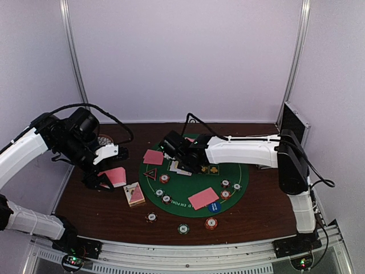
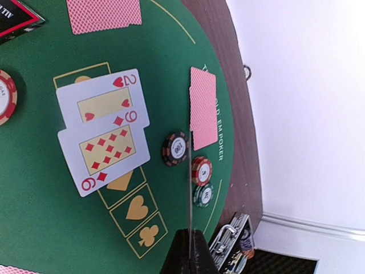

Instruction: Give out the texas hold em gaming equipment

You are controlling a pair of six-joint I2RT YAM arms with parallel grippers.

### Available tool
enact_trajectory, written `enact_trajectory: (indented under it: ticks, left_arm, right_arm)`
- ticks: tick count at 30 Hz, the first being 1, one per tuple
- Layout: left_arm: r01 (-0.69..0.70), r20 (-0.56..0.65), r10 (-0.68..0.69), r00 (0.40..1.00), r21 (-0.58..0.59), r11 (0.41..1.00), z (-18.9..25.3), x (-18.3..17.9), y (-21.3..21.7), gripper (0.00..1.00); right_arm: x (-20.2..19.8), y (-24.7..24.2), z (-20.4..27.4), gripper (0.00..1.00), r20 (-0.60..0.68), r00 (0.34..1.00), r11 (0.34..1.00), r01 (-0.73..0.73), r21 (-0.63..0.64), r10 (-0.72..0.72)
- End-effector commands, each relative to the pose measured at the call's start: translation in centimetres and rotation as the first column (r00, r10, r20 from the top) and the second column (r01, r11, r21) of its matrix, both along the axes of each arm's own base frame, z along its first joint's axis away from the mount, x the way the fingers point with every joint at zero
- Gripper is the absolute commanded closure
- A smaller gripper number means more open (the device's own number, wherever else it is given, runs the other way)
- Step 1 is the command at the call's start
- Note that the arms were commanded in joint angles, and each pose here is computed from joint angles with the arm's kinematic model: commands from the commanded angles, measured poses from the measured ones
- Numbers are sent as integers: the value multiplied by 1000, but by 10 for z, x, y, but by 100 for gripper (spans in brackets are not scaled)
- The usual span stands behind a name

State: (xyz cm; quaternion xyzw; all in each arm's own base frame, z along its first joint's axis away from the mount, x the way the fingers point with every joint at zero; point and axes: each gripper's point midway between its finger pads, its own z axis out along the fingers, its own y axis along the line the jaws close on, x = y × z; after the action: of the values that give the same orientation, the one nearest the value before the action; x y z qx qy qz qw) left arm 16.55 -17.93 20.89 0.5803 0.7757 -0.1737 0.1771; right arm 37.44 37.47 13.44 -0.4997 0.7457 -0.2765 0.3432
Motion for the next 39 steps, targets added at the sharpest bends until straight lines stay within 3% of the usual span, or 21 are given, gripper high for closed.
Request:
enact_trajectory:
  ticks: [1, 11, 19, 23, 26, 27, 39]
  left_arm:
    - [-7, 27, 7, 1000, -24, 1000, 8, 2, -1, 100]
    - [-7, 29, 8, 1000, -22, 1000, 7, 2, 0, 100]
    - [-7, 26, 8, 1000, -22, 1000, 7, 3, -1, 100]
    - [-8, 25, 8, 1000, -22, 1000, 7, 2, -1, 100]
    - [-7, 24, 7, 1000, -22, 1000, 6, 2, -1, 100]
    - [-6, 24, 7, 1000, -22, 1000, 7, 2, -1, 100]
    - [-5, 21, 6, 1000, -33, 999, 9, 2, -3, 100]
  right_arm:
    - [16, 2, 7, 100, 93, 995, 997, -25, -76, 32]
    - [6, 3, -47, 100, 45, 994, 982, -90, -166, 99]
    - [-1, 3, -65, 100, -17, 994, 982, -110, -156, 108]
    - [-8, 2, -75, 83, -75, 991, 982, -121, -146, 111]
    - [-14, 0, -78, 56, -112, 988, 984, -125, -125, 111]
    - [-16, 0, -78, 52, -118, 987, 985, -123, -121, 109]
    - [-20, -4, -63, 39, -120, 988, 990, -110, -85, 100]
